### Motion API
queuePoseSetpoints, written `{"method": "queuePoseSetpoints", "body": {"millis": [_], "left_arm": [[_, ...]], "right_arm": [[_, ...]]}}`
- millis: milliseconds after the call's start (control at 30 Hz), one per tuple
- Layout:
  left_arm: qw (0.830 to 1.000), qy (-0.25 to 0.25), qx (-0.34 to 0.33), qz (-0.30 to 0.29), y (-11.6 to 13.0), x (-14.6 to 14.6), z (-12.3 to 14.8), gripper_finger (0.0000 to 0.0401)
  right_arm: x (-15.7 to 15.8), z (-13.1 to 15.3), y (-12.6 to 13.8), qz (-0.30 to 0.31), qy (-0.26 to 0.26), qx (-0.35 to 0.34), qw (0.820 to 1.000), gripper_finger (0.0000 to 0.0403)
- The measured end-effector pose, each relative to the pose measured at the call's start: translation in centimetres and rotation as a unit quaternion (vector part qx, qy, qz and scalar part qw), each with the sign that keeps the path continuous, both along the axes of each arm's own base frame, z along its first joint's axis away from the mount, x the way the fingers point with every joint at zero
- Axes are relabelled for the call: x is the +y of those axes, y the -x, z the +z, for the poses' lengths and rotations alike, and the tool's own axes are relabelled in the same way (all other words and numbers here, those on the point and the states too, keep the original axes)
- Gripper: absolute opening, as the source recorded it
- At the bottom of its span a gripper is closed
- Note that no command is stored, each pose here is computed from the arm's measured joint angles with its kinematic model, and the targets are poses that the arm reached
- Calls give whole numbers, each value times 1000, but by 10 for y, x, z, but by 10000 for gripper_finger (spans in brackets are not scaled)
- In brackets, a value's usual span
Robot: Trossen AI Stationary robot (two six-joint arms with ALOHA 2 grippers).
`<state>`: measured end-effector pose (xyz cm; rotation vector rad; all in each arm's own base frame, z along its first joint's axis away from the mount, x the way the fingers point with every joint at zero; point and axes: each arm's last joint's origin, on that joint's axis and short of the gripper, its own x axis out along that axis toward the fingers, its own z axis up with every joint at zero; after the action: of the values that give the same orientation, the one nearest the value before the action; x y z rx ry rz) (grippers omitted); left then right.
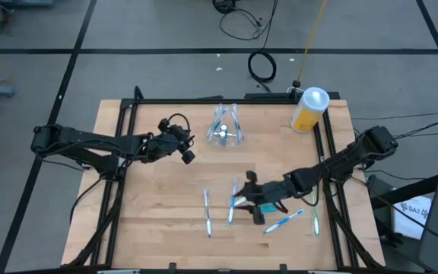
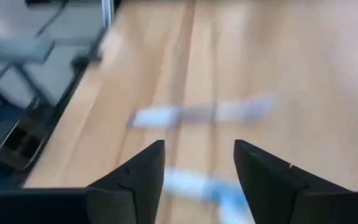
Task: Pick & Place toothbrushing station
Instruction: Put the mouthwash into the transparent organizer
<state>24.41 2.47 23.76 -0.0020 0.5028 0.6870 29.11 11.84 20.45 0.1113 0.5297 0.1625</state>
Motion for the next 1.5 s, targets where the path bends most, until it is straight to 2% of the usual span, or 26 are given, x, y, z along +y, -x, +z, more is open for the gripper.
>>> {"method": "queuePoseSetpoints", "body": {"millis": [67, 167, 367, 567, 867, 1067, 1267, 1500], "left_arm": [[1000, 0, 0, 1, 0, 0, 0, 127], [1000, 1, -1, 1, 0, 0, 0, 127], [1000, 6, 0, 3, 1, 0, -1, 127], [1000, 10, -2, 4, 1, 0, -1, 127], [1000, 10, -2, 4, 1, 0, -1, 127], [1000, 10, -2, 4, 1, 0, -1, 127], [1000, 11, -4, 5, 0, 0, -1, 127], [1000, 9, -4, 8, 1, 2, -1, 127]], "right_arm": [[3, -14, 5, -5, -36, 73, 997, 198], [6, -27, 16, -5, -38, 143, 989, 219], [8, -42, 30, 7, -21, 177, 984, 252], [-3, -60, 40, -20, -25, 208, 978, 254], [-10, -69, 44, -8, -12, 219, 976, 237], [-7, -80, 38, 12, -23, 222, 975, 208], [-13, -87, 35, -5, -36, 244, 969, 182], [-20, -87, 33, 30, -31, 246, 968, 138]]}}
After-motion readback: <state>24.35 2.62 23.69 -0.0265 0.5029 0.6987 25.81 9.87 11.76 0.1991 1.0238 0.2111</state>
